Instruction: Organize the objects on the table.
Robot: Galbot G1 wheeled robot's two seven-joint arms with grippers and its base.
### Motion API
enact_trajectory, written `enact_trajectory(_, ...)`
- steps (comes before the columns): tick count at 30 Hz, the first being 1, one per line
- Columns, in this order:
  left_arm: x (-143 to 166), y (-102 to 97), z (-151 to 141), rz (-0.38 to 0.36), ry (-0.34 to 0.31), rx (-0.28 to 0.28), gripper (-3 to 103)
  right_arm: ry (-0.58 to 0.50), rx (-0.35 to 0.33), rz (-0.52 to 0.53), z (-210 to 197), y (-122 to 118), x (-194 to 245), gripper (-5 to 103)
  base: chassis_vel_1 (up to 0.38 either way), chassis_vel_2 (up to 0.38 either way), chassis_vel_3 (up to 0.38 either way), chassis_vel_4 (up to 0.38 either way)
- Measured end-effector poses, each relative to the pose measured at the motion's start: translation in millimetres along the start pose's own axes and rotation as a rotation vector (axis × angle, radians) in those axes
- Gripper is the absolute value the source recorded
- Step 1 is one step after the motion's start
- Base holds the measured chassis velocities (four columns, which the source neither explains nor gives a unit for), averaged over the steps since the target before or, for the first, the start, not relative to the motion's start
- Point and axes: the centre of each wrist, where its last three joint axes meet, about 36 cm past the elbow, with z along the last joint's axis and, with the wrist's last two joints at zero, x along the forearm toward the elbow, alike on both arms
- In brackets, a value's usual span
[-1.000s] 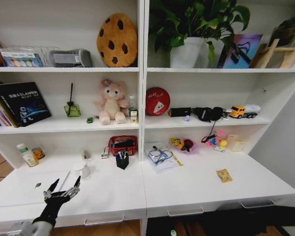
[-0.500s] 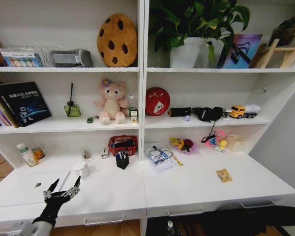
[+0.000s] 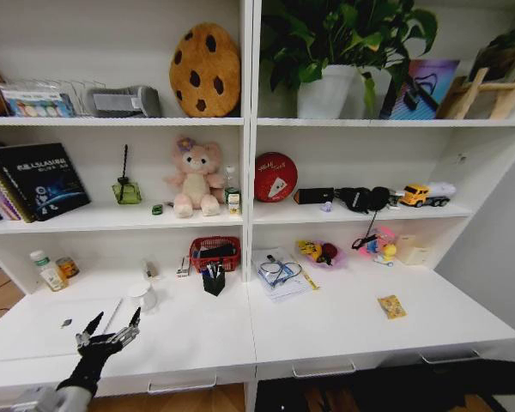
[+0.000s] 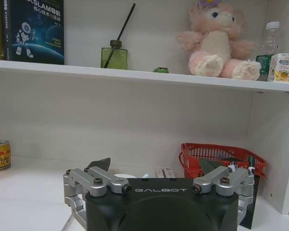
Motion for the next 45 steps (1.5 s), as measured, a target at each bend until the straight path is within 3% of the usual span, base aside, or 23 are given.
enact_trajectory(7,0,0.0,0,0.000,0.000,0.000,100,0.016,-0.059,0.063,4,-32,73,100,0.000,0.000,0.000,0.000)
enact_trajectory(15,0,0.0,0,0.000,0.000,0.000,100,-0.019,-0.050,0.064,4,-30,100,100,-0.062,-0.067,0.067,0.069)
enact_trajectory(18,0,0.0,0,0.000,0.000,0.000,100,-0.042,-0.031,0.063,-1,-23,111,100,-0.154,-0.177,0.137,0.147)
enact_trajectory(24,0,-0.1,0,0.001,0.000,0.000,100,-0.162,0.079,0.095,-19,-11,143,100,-0.147,-0.148,0.129,0.145)
enact_trajectory(28,0,0.0,0,0.000,0.000,0.000,100,-0.348,0.108,0.178,-81,-8,174,100,-0.009,-0.025,0.023,0.019)
enact_trajectory(29,0,0.0,0,0.000,0.000,0.000,100,-0.348,0.108,0.178,-81,-8,174,100,0.000,0.000,0.000,0.000)
enact_trajectory(30,0,0.0,0,0.000,0.000,0.000,100,-0.412,0.115,0.239,-111,-5,184,100,0.055,0.053,-0.031,-0.051)
enact_trajectory(32,0,0.0,0,0.000,0.000,0.000,100,-0.464,0.083,0.378,-150,2,203,100,0.052,0.058,-0.020,-0.046)
enact_trajectory(36,0,0.0,0,0.000,0.000,0.000,100,-0.494,0.027,0.481,-195,7,233,100,0.030,0.043,-0.014,-0.030)
enact_trajectory(40,0,0.0,0,0.000,0.000,0.000,100,-0.524,-0.013,0.502,-237,0,250,100,0.000,0.000,0.000,0.000)
enact_trajectory(42,0,0.0,0,0.000,0.000,0.000,100,-0.506,-0.083,0.483,-274,-16,246,100,0.000,0.000,0.000,0.000)
enact_trajectory(43,0,0.0,0,0.000,0.000,0.000,100,-0.506,-0.083,0.483,-274,-16,246,100,0.000,0.000,0.000,0.000)
enact_trajectory(45,0,0.0,0,0.001,0.000,0.000,100,-0.468,-0.180,0.410,-307,-38,231,100,0.000,0.000,0.000,0.000)
